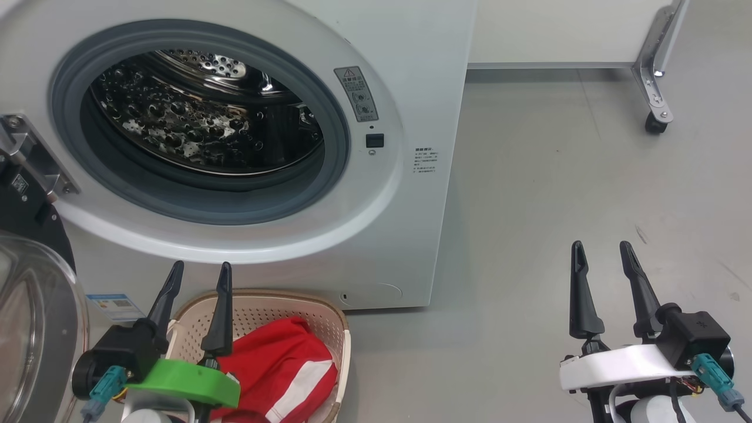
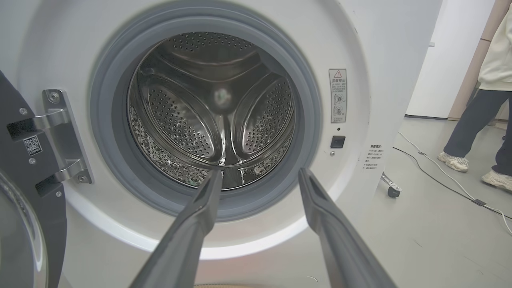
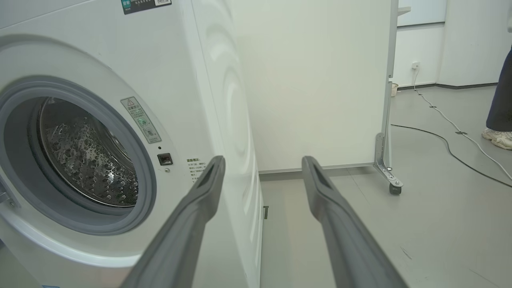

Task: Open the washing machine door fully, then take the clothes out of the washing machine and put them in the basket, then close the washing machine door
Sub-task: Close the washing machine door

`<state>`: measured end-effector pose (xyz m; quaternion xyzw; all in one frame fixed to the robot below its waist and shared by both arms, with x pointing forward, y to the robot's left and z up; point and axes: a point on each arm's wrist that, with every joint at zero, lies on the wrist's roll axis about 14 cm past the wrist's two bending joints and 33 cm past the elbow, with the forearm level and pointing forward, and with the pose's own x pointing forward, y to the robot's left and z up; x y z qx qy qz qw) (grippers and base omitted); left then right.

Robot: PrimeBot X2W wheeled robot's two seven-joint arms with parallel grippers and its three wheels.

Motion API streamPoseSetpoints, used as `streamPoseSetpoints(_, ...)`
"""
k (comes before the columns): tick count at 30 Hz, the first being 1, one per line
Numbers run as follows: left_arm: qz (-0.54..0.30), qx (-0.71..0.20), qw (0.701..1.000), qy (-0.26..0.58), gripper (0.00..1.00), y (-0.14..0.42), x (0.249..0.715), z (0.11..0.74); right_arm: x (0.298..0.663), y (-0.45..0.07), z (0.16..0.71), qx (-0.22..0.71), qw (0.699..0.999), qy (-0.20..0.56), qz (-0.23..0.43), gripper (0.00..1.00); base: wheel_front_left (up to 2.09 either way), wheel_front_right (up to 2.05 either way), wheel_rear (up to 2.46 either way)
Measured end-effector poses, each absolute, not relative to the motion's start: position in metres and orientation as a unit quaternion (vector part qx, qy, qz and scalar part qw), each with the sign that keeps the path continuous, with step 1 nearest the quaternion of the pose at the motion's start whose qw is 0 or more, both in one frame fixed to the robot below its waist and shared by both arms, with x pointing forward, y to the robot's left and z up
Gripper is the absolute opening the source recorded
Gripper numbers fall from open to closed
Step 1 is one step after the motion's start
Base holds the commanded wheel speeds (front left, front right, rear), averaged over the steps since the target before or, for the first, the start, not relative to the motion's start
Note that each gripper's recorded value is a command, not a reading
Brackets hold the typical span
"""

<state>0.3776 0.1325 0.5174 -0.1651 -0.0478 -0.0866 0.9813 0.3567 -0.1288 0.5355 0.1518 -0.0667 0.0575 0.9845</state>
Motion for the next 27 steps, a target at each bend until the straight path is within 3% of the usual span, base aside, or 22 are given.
streamPoseSetpoints(27, -0.084, -0.16, 0.982, -0.053, 1.0, 0.1339, 0.3774, 0.5203, 0.3568, -0.1269, 0.5343, 0.152, 0.984, -0.064, 0.06, 1.0, -1.07, 1.1, -0.04)
